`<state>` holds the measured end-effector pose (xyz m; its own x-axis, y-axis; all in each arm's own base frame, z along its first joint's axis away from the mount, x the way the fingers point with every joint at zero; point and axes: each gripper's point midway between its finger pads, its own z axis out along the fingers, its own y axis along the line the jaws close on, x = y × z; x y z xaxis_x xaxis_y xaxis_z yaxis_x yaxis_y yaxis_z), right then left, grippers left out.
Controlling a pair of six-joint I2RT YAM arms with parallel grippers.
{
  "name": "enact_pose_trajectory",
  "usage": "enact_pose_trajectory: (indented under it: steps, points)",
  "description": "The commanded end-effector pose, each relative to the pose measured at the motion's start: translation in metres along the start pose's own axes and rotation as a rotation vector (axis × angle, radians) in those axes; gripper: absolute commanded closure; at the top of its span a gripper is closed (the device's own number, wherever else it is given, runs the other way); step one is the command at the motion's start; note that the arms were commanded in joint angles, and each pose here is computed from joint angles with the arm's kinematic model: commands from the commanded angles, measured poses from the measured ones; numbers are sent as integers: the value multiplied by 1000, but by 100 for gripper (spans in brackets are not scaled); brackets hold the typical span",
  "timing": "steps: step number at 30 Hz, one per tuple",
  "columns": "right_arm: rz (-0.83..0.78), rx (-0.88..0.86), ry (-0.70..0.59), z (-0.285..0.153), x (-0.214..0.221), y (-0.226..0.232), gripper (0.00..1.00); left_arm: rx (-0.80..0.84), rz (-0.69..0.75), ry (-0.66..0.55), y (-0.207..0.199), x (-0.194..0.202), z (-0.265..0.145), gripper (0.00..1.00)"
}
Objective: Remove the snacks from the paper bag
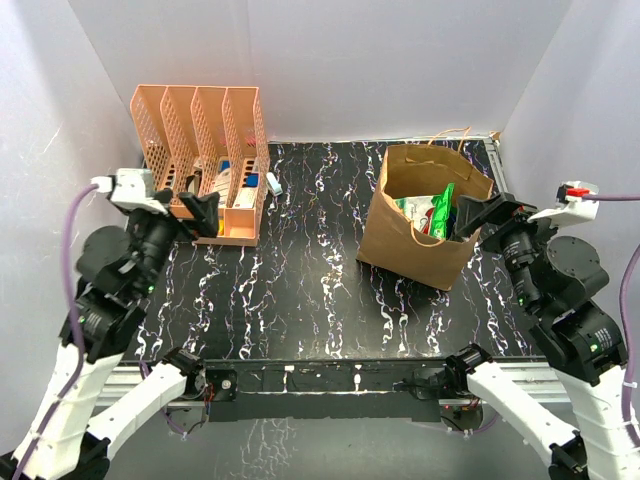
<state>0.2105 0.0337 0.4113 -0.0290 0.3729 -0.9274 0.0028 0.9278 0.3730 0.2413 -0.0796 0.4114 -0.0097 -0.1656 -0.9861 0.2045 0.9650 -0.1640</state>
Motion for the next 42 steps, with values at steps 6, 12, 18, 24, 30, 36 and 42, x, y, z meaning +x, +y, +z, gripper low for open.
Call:
enact_pose_trajectory:
  steps: [6,12,18,24,30,36,42]
  points:
    - [-34,238,61,12,16,-48,2,37,31,131,-15,70,51,2]
    - [-64,309,114,13,27,-64,2,134,46,228,-41,108,67,2]
    - [-114,252,162,20,32,-57,2,221,40,257,-64,120,71,2]
    - [-145,156,230,38,37,-37,2,281,21,249,-78,120,70,2]
    - [-157,133,269,62,30,-25,2,276,2,233,-78,116,69,2]
    - [-178,156,246,87,0,-16,2,246,-5,218,-73,112,68,2]
    - [-103,-16,272,111,-3,26,2,243,-6,204,-72,108,66,1]
